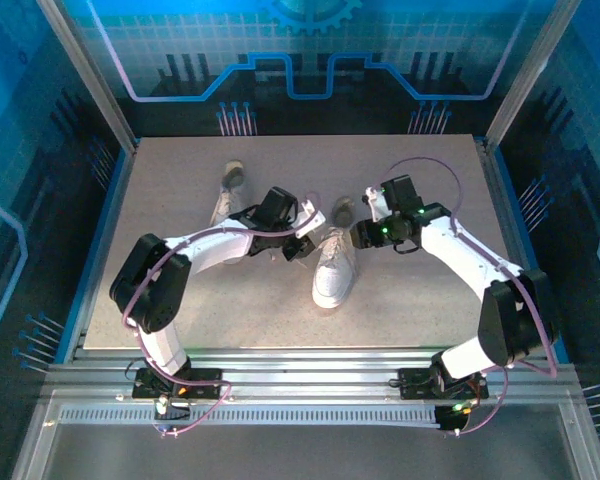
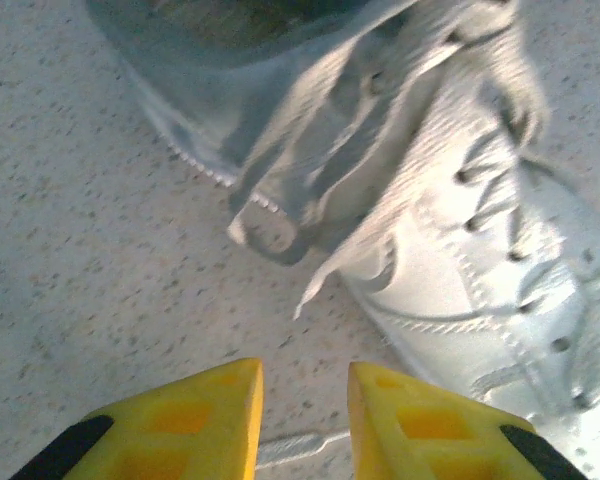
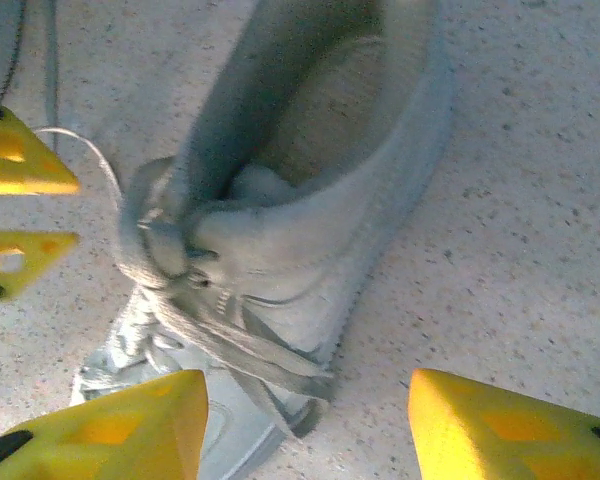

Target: Tie the shoes

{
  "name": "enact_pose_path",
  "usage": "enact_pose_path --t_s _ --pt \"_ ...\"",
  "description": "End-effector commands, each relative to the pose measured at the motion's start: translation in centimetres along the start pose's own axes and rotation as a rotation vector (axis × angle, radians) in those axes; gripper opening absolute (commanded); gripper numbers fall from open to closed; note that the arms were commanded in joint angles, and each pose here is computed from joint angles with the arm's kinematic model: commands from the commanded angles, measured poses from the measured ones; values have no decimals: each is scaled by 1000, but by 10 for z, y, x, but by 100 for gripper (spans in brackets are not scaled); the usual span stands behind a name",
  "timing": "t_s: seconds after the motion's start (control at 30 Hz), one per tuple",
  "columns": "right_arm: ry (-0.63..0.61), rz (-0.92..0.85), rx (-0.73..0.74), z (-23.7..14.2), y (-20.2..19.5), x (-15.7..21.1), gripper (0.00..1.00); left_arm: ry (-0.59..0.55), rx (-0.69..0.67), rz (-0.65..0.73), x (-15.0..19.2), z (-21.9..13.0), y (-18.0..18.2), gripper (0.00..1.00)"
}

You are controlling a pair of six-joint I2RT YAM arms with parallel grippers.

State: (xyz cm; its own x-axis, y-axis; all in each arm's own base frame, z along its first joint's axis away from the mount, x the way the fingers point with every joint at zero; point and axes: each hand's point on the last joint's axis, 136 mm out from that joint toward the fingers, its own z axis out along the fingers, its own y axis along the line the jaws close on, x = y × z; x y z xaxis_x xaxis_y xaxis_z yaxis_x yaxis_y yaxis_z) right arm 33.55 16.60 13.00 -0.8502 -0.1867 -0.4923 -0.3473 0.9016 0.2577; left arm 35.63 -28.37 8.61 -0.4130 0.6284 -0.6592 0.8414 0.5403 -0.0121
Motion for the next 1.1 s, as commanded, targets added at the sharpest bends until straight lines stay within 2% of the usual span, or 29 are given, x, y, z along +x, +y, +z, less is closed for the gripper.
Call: enact_pose_path --t_s 0.0,0.2,0.33,0.43,0.83,0.9,0.97,1.03,1.07 --pt "-27 -10 4 1 10 -13 55 -54 25 38 -5 -3 -9 31" --pt "-86 -24 -11 4 10 3 56 -136 2 338 -34 -16 -4 38" --pt "-100 -48 -19 12 9 16 58 -174 53 446 -50 -15 -3 41" --pt "-50 -43 -16 26 3 36 60 -192 81 499 -58 -8 -3 43" --pt "19 -42 -41 55 2 46 60 -206 190 582 -69 14 -8 45" --pt "30 -45 -42 58 3 49 56 -193 208 586 -65 16 -10 38" --pt "38 -49 -42 61 3 50 47 -183 216 585 -64 15 -11 19" --pt "46 -50 -37 63 2 51 29 -184 217 582 -63 11 -12 2" --pt "50 -48 -30 63 1 52 21 -188 214 584 -65 9 -12 0"
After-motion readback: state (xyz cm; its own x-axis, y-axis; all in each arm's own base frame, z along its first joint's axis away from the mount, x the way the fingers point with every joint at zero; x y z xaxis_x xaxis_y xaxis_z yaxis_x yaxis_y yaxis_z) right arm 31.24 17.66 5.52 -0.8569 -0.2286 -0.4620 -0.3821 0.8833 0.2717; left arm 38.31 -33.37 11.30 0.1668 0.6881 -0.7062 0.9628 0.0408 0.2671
